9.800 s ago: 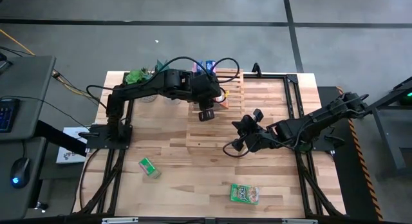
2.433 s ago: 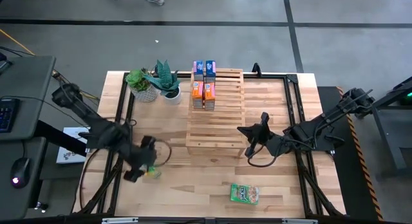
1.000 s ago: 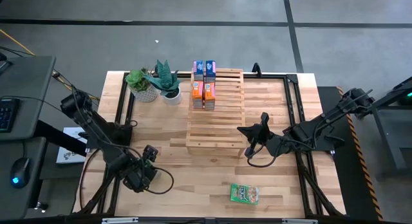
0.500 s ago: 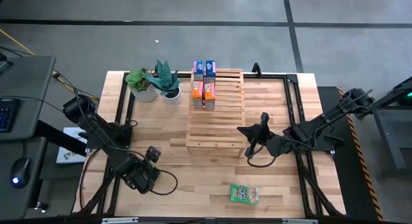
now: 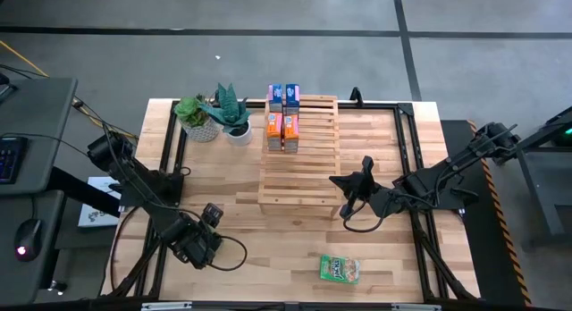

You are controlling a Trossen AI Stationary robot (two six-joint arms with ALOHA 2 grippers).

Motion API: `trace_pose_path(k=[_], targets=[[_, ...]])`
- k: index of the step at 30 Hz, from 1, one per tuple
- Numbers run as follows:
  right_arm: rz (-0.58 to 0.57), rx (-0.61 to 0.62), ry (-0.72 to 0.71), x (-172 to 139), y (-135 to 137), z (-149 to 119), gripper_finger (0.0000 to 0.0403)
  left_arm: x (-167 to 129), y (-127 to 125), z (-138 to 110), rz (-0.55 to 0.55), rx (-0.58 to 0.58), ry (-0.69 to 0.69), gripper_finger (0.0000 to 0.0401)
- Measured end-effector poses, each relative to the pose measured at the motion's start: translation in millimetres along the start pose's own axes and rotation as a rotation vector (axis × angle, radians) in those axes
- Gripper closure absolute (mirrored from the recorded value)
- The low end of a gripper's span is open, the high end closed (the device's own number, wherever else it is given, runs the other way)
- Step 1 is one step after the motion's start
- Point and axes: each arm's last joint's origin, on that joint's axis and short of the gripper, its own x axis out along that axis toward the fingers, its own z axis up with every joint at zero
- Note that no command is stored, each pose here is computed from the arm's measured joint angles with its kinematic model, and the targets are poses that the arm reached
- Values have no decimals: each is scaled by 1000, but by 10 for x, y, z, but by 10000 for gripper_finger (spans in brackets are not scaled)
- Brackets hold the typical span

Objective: Stack cereal on shelf
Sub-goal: Put the left green cereal box on the shelf

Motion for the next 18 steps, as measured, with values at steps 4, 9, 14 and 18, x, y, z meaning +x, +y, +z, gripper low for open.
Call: trace_pose_path(k=[4, 9, 14, 18], targets=[[0, 0, 0, 0, 0, 0, 403, 0, 0, 0, 0, 0, 0, 187], [0, 0, 0, 0, 0, 0, 403, -64, 9, 21, 1, 27, 1, 230], [-2, -1, -1, 0, -1, 0, 403, -471, 98, 196, 2, 15, -69, 245], [-3, -1, -1, 1, -1, 0, 403, -1063, 272, 337, 73, -31, -193, 238]])
